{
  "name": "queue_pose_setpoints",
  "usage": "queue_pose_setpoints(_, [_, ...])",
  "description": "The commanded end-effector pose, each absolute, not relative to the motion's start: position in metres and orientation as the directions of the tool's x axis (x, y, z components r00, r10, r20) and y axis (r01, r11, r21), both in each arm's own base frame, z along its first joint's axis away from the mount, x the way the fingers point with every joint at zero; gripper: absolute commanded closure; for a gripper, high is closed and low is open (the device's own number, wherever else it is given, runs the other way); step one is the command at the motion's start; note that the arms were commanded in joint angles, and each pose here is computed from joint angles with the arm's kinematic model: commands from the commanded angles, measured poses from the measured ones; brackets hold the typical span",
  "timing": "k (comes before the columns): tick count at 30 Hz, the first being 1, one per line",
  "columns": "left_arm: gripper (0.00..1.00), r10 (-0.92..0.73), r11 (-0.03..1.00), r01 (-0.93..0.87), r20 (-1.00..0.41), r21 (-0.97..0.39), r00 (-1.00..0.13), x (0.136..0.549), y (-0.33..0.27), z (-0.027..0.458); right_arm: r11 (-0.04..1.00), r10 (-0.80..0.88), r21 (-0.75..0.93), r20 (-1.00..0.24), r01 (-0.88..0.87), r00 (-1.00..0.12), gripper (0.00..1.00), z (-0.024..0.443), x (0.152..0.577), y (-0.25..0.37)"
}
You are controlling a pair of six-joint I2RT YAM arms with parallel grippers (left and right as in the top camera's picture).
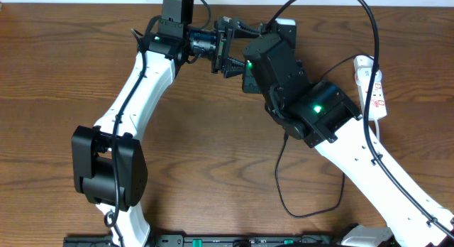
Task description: Plug charger to phone and switch on socket
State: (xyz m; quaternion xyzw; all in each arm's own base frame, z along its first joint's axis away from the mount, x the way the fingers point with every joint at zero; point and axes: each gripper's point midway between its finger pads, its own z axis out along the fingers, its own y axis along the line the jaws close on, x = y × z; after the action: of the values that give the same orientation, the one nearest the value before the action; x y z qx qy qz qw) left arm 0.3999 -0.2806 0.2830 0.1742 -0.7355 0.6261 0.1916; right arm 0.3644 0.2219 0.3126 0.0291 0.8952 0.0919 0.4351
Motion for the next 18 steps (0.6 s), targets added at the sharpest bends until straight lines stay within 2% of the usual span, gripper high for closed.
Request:
queue_pose_setpoints(1, [0.30, 0.003, 0.144, -0.478, 0.483, -0.867, -0.876, 0.3938, -0.2773, 0.2964, 0.980, 0.146, 0.197, -0.785, -0.019, -0.602, 0.70, 0.3206, 0.3669, 0.2221])
queue_pose_setpoints(13, [0.31, 0.003, 0.144, -0.478, 0.483, -0.867, -0.876, 0.3937, -0.2773, 0.2964, 0.980, 0.146, 0.198, -0.785, -0.019, -0.602, 0.83, 0.3205, 0.3668, 0.2221])
queue_pose_setpoints(18, [0.31, 0.003, 0.144, -0.478, 0.483, -0.866, -0.875, 0.3937, -0.2773, 0.2964, 0.980, 0.146, 0.198, -0.785, -0.019, -0.602, 0.99, 0.3205, 0.3668, 0.2221])
